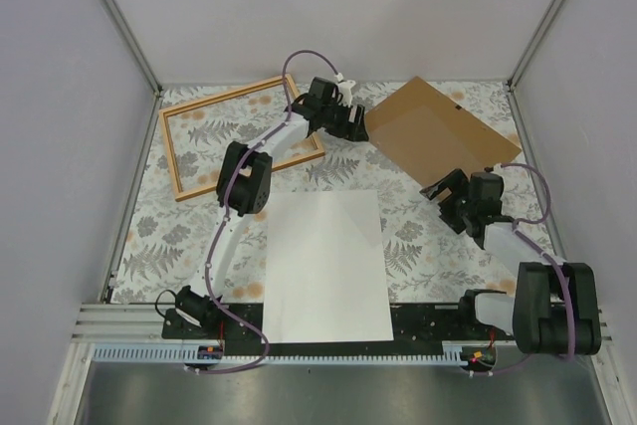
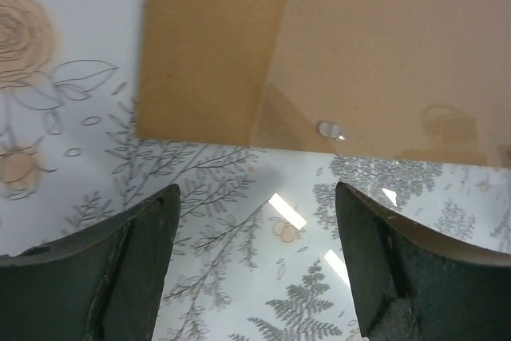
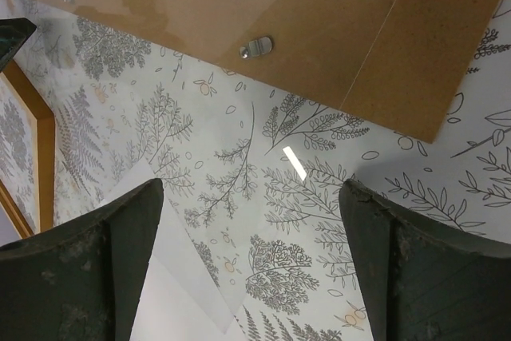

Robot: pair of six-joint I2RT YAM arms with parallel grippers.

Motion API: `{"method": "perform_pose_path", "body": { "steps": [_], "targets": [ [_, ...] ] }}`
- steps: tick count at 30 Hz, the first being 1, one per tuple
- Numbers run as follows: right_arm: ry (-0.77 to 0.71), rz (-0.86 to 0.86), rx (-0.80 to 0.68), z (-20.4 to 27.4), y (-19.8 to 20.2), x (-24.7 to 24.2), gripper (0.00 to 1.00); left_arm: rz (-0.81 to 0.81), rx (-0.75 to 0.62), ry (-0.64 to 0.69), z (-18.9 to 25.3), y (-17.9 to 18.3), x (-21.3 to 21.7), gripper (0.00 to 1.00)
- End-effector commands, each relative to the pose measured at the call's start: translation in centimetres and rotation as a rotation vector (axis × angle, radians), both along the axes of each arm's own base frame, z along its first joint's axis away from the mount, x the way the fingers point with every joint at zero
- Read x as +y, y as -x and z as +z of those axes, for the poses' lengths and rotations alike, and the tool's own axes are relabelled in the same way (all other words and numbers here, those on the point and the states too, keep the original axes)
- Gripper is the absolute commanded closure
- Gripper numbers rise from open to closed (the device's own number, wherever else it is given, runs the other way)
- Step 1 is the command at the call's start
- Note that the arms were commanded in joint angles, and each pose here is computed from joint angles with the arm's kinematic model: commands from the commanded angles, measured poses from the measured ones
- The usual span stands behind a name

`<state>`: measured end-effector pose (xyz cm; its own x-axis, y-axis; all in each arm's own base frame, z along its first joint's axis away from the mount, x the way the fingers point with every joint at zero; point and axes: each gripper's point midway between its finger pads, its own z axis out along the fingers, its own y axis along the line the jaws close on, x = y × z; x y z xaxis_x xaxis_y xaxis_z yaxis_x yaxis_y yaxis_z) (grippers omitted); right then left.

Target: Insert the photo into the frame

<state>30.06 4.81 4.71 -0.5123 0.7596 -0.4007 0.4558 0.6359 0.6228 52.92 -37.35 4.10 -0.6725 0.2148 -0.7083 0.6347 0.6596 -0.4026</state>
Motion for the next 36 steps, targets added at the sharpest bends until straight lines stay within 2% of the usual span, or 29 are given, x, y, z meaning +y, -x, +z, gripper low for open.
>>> {"method": "perform_pose_path", "body": {
  "steps": [1,9,13,17,26,36],
  "targets": [
    [-0.016,-0.010,-0.052,0.4,-1.8,0.0,0.02,-0.077,0.125,0.014,-1.3,3.8,-1.3,0.17],
    [-0.057,0.004,-0.039,-0.3,-3.1,0.7,0.02,-0.111,0.214,0.005,-3.3,5.6,-1.5,0.25],
    [-0.070,0.014,-0.043,-0.3,-3.5,1.1,0.02,-0.138,0.248,0.018,-3.6,6.6,-1.8,0.33],
    [-0.084,0.025,-0.042,-0.5,-3.7,1.4,0.02,-0.184,0.275,0.063,-2.8,7.5,-2.5,0.40],
    [-0.072,0.051,-0.032,-0.4,-4.5,1.5,0.02,-0.277,0.342,0.165,-1.2,9.4,-3.6,0.44],
    [-0.008,0.080,-0.036,0.5,-5.4,0.9,0.02,-0.329,0.434,0.306,0.1,10.6,-5.1,0.55]
  ]
}}
